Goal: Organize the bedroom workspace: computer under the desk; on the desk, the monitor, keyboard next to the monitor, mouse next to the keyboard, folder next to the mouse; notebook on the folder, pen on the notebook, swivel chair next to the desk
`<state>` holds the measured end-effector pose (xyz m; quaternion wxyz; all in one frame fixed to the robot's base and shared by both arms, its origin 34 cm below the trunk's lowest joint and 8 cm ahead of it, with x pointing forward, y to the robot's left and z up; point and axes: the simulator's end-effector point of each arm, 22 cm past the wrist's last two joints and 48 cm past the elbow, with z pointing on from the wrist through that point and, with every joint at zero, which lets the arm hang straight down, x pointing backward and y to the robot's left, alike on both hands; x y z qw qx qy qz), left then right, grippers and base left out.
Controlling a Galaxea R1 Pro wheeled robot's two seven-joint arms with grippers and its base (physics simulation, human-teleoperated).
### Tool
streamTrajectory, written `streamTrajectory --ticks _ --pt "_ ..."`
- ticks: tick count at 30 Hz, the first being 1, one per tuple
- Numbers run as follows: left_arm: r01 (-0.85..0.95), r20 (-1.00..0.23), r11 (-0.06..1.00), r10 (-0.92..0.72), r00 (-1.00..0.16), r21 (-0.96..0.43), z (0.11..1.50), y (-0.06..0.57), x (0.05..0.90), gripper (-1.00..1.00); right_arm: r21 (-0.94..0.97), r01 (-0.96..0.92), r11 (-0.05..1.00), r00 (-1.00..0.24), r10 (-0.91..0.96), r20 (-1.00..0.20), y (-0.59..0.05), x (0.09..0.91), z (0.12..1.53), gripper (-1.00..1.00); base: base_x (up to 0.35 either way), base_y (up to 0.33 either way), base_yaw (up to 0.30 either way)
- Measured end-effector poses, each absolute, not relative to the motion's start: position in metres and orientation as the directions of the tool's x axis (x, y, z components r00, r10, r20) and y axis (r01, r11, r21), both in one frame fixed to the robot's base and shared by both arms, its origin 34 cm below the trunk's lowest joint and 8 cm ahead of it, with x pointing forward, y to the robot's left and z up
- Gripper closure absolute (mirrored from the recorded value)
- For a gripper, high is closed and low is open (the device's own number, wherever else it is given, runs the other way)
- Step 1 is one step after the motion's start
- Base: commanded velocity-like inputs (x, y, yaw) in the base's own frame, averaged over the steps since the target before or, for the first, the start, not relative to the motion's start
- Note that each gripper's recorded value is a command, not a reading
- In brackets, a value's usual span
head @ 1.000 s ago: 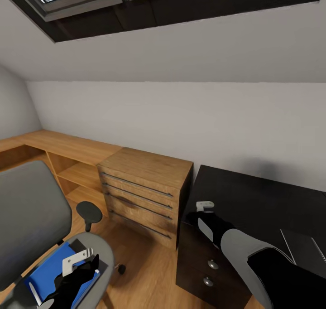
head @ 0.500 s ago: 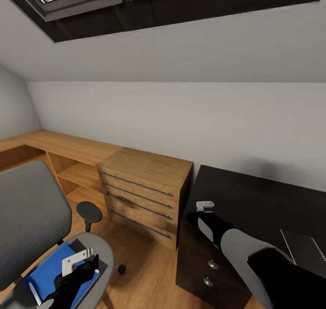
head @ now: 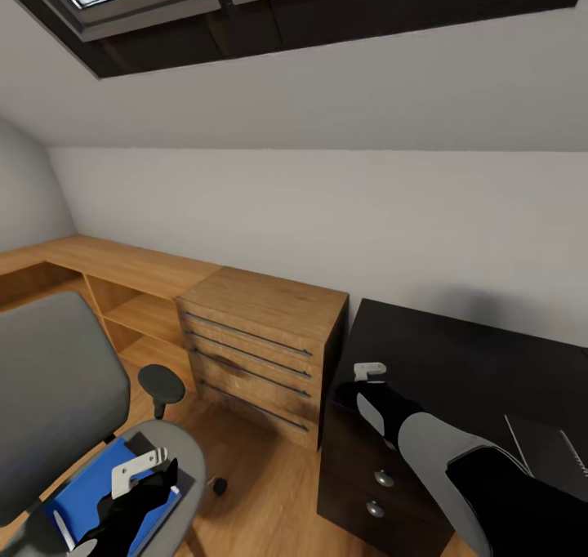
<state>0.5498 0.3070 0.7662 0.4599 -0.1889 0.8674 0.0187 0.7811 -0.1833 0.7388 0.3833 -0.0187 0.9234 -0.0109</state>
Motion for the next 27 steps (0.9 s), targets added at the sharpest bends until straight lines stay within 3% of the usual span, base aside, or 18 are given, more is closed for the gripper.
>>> streamTrajectory --ticks 7,22,27 --pt "-0.35 -0.805 0.927 -0.311 -0.505 -0.139 0.778 0.309 0.55 -1.0 0.033 0.04 0.999 -0.694 0.052 -0.718 -0.192 0.788 0.757 1.0 -0.03 0.0 0.0" --pt "-0.344 -0.762 0.933 -0.3 -0.574 -0.109 0.768 0.302 0.536 -1.0 0.2 0.133 0.971 -0.619 0.239 -0.749 -0.239 0.824 0.854 1.0 -0.311 0.0 0.0" --pt "-0.343 -0.724 0.934 -0.306 -0.618 -0.102 0.752 0.29 0.524 -1.0 0.205 0.309 0.929 -0.593 0.357 -0.722 -0.285 0.814 0.875 1.0 -0.045 0.0 0.0"
